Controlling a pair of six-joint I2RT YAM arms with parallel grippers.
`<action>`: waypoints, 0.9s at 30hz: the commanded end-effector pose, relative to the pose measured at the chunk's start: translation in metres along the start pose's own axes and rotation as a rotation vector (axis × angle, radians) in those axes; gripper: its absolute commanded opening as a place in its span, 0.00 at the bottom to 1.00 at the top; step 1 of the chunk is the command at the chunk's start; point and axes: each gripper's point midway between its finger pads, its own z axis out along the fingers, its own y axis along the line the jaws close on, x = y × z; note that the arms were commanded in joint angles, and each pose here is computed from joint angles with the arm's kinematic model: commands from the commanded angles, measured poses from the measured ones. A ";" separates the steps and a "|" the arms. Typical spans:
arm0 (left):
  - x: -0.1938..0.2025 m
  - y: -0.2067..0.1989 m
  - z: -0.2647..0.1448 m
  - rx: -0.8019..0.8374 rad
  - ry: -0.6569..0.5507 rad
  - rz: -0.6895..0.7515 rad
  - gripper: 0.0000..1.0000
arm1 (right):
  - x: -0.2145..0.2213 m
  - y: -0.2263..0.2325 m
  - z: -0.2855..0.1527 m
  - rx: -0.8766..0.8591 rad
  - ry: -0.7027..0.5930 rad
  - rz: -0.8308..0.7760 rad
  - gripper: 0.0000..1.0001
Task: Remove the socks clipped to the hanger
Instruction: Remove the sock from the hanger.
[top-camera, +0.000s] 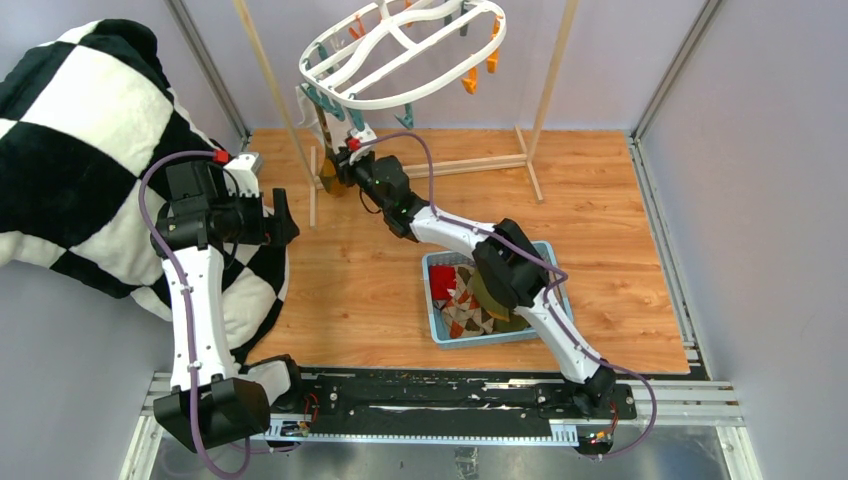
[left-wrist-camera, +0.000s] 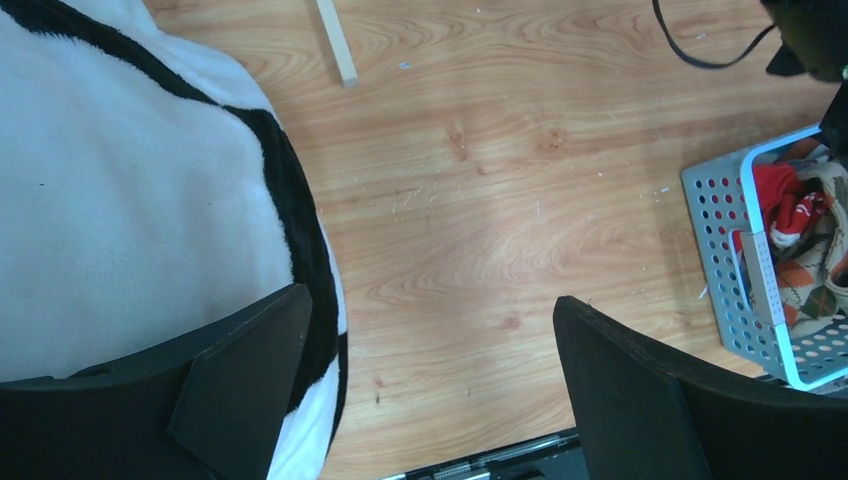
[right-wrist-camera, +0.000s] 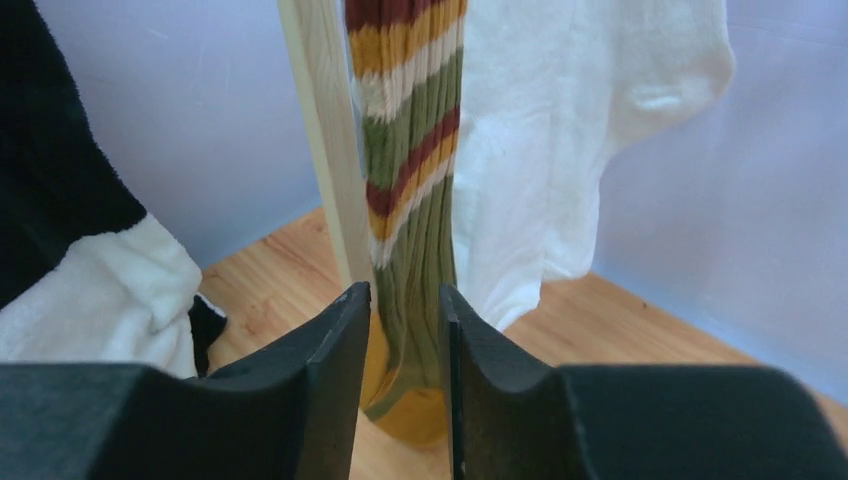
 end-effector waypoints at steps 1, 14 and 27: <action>0.004 0.000 0.002 0.017 0.014 -0.006 0.97 | -0.034 0.015 0.012 -0.169 -0.092 0.086 0.26; 0.001 -0.020 -0.011 0.080 -0.028 -0.001 0.93 | -0.099 0.045 -0.059 -0.403 -0.139 0.241 0.00; -0.007 -0.102 -0.035 0.476 -0.126 0.032 1.00 | -0.172 0.071 -0.220 -0.668 -0.078 0.385 0.00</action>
